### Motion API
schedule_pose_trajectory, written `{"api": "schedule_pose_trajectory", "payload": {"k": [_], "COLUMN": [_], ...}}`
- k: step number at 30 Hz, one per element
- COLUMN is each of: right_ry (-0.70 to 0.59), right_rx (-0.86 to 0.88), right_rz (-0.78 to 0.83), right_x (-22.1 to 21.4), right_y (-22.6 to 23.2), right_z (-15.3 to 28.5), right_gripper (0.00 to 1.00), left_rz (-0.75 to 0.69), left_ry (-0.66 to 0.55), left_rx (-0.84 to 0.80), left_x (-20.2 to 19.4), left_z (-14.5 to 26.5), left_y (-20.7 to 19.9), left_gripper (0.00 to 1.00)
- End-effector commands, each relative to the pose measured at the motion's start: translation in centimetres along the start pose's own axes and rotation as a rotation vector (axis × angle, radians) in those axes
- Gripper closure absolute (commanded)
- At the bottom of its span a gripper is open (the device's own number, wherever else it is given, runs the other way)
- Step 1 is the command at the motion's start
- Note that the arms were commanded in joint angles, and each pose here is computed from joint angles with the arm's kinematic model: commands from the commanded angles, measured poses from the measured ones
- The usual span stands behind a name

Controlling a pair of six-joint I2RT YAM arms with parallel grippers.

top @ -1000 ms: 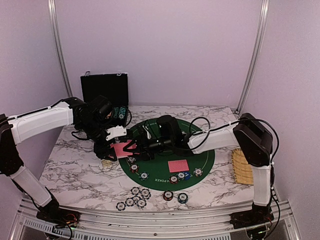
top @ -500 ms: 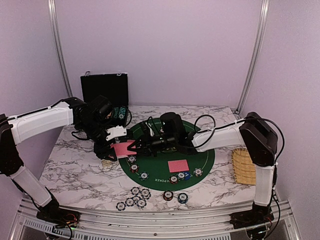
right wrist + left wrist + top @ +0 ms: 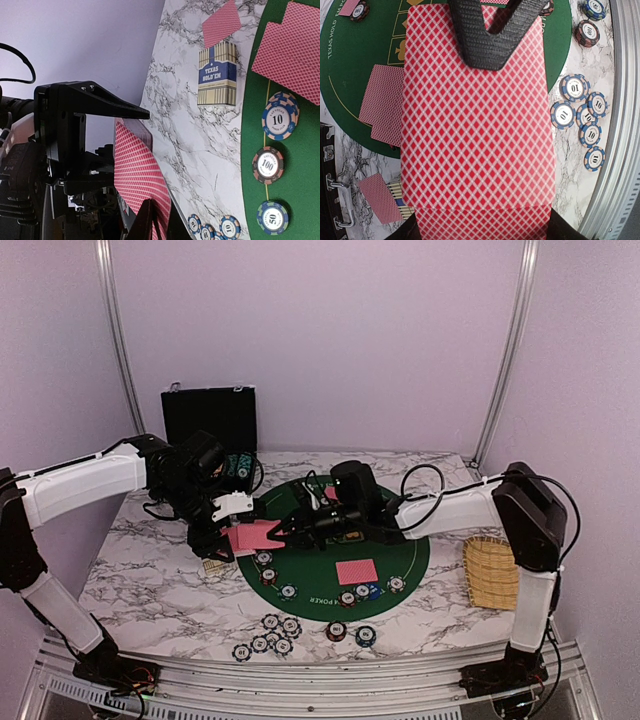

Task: Distribute texas hold em gaming equipment

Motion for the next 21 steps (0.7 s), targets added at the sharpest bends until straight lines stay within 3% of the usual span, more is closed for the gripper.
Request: {"api": "schedule_pose_trajectory", "payload": {"k": [1, 7, 12, 21], "right_ry": [-0.014, -0.036, -0.096, -0.26], "right_rx": [-0.022, -0.064, -0.115, -0.321], "right_rz": [0.026, 0.018, 0.021, 0.03], "right_x": [0.6, 1.2, 2.9, 9.4], "right_y": [0.3, -1.0, -2.1, -7.7], "right_z": [1.5, 3.8, 7.3, 14.9], "right_gripper": [0.93, 1.0, 1.0, 1.0], "left_rz": [-0.013, -0.014, -0.015, -0.012], "left_ry": [-0.022, -0.02, -0.016, -0.013], "left_rx": [0.005, 0.009, 0.012, 0.01], "left_x": [0.3, 0.2, 0.0, 0.0], "left_z": [0.9, 0.9, 0.9, 0.9], "left_y": [-0.2, -0.2, -0.2, -0.2], "left_gripper": [0.98, 0.98, 0.98, 0.98]}}
Point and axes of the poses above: each gripper's point midway between its finger pads, its own z axis back along the fingers, its own y axis along the line the jaws close on, x = y × z, the point moved 9 cm from there along z, back along the fingers, and after that the axes turned 15 degrees about z, right-handed, at the moved point
